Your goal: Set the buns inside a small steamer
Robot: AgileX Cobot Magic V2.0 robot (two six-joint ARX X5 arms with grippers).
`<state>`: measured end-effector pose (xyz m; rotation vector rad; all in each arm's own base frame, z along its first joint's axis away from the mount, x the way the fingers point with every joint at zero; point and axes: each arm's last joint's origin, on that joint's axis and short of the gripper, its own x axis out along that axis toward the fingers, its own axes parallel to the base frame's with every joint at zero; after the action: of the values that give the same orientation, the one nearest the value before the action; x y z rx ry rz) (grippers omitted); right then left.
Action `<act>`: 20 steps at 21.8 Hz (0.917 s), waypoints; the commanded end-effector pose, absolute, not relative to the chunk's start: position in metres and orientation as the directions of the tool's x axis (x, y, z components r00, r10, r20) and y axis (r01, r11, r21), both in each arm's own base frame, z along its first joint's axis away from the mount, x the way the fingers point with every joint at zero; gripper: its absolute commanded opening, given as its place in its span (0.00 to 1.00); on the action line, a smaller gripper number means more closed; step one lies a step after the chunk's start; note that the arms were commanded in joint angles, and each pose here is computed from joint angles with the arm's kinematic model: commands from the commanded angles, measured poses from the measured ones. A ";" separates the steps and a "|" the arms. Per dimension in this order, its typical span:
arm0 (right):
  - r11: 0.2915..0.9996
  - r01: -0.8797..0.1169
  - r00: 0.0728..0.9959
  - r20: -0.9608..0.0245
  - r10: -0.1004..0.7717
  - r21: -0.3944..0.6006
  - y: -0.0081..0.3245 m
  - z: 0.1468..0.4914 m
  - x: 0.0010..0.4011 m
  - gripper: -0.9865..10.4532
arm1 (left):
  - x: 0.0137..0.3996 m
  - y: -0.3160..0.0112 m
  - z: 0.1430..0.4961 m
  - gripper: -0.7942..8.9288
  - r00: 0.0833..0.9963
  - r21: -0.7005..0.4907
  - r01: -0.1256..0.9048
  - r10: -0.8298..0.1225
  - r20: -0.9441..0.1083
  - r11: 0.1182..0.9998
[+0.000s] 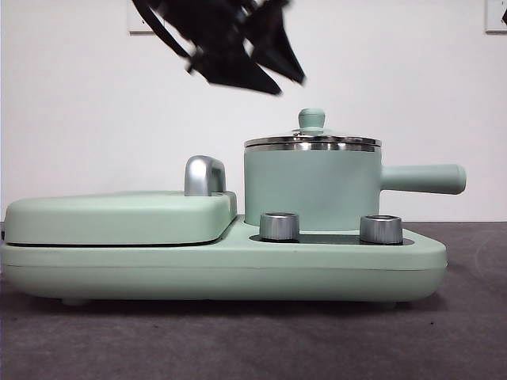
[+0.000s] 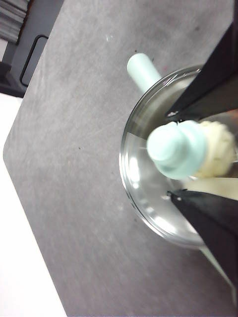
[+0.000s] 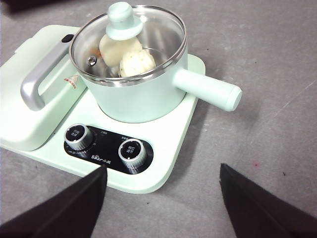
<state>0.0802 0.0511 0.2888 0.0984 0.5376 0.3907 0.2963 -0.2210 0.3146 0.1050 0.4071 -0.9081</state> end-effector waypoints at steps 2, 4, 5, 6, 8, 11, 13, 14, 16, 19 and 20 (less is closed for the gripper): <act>0.910 -0.359 0.776 -0.475 0.416 0.210 0.053 0.290 0.080 0.39 | 0.277 -0.200 0.329 0.32 0.505 -0.218 0.716 -0.708 -0.493 0.663; 0.891 -0.391 0.752 -0.478 0.454 0.230 0.054 0.290 0.080 0.39 | 0.260 -0.184 0.334 0.32 0.462 -0.271 0.664 -0.668 -0.584 0.697; 0.879 -0.411 0.733 -0.484 0.477 0.243 0.055 0.290 0.080 0.39 | 0.250 -0.177 0.336 0.32 0.431 -0.283 0.648 -0.646 -0.630 0.708; 0.868 -0.428 0.717 -0.489 0.496 0.253 0.057 0.289 0.081 0.39 | 0.242 -0.171 0.337 0.32 0.407 -0.288 0.638 -0.630 -0.661 0.714; 0.852 -0.450 0.689 -0.503 0.521 0.267 0.059 0.288 0.083 0.39 | 0.231 -0.164 0.339 0.32 0.375 -0.288 0.631 -0.609 -0.699 0.720; 0.839 -0.473 0.652 -0.533 0.539 0.269 0.064 0.285 0.087 0.39 | 0.218 -0.155 0.341 0.32 0.341 -0.285 0.629 -0.586 -0.735 0.723; 0.830 -0.487 0.625 -0.556 0.549 0.272 0.067 0.282 0.091 0.39 | 0.210 -0.150 0.340 0.32 0.334 -0.287 0.626 -0.581 -0.742 0.725; 0.826 -0.492 0.611 -0.566 0.554 0.277 0.069 0.281 0.094 0.39 | 0.206 -0.147 0.339 0.32 0.334 -0.287 0.626 -0.581 -0.742 0.726; 0.811 -0.505 0.574 -0.588 0.571 0.295 0.075 0.278 0.099 0.39 | 0.197 -0.142 0.334 0.32 0.329 -0.290 0.620 -0.578 -0.747 0.729; 0.800 -0.513 0.534 -0.613 0.582 0.312 0.082 0.273 0.108 0.39 | 0.185 -0.133 0.322 0.32 0.318 -0.299 0.606 -0.570 -0.758 0.737; 0.796 -0.515 0.522 -0.620 0.585 0.318 0.084 0.272 0.111 0.39 | 0.181 -0.130 0.318 0.32 0.314 -0.303 0.600 -0.567 -0.761 0.740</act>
<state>0.1085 0.0813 0.2712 0.1077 0.7824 0.6408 0.1824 -0.1296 0.3202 0.0488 0.9775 -0.7637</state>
